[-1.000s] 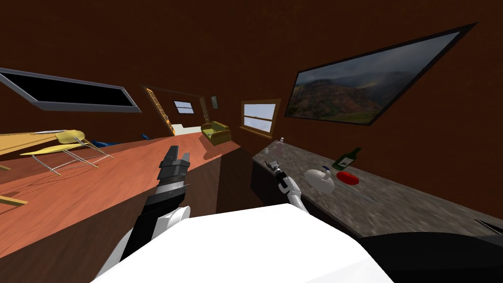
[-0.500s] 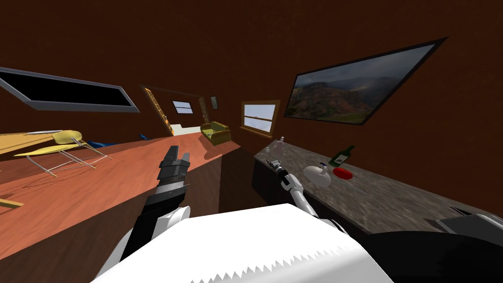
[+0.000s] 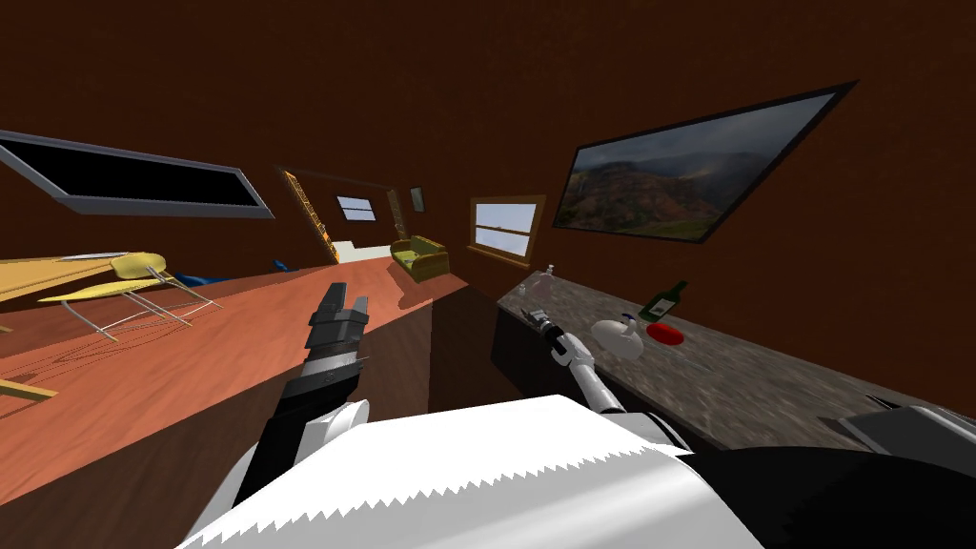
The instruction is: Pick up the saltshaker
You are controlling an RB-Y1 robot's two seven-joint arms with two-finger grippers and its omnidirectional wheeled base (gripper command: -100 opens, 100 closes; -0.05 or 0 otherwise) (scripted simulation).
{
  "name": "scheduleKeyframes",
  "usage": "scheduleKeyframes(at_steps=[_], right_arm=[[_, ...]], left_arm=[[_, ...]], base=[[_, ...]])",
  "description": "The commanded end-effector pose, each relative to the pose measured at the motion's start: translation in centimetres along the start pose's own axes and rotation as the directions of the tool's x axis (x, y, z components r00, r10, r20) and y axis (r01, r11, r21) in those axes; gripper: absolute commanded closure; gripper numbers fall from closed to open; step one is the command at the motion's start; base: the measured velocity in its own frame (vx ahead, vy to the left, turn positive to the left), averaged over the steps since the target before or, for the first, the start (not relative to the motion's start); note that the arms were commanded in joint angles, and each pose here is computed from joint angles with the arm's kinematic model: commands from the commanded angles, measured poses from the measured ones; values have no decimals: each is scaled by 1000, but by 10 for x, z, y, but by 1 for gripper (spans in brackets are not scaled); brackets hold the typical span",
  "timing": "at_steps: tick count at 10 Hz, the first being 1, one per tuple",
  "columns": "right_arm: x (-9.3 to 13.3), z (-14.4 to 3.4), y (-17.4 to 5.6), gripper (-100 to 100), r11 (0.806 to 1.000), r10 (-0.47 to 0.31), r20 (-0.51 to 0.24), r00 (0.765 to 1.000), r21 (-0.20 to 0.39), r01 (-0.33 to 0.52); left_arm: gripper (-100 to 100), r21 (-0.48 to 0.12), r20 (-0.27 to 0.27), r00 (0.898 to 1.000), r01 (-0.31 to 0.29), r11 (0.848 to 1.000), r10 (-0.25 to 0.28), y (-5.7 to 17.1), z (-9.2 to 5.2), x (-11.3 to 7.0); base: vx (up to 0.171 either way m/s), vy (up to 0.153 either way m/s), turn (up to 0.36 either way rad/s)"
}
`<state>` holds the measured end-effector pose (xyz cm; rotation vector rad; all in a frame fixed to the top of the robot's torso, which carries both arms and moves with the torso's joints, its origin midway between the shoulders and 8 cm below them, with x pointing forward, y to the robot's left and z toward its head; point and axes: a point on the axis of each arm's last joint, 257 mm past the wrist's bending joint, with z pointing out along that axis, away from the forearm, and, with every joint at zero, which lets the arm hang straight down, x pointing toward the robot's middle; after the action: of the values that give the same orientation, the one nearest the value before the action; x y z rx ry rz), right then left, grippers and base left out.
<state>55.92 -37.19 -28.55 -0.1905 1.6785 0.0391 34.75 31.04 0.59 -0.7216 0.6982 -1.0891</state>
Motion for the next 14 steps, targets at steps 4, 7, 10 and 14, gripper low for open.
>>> scheduleKeyframes(at_steps=[4,7,10,14], right_arm=[[17,-4,-58,-100,998,29,-98,995,66,-23],[28,-15,-104,-100,991,39,-165,986,135,-17],[38,-32,-153,-100,977,46,-226,973,215,4],[42,-46,-185,-100,963,48,-263,964,269,25]], left_arm=[[0,0,0,1000,0,1000,0,0,0,0],[0,0,0,1000,0,1000,0,0,0,0],[0,0,0,1000,0,1000,0,0,0,0],[0,0,0,1000,0,1000,0,0,0,0]], base=[[1,73,46],[38,67,89],[69,44,113],[44,15,73]])
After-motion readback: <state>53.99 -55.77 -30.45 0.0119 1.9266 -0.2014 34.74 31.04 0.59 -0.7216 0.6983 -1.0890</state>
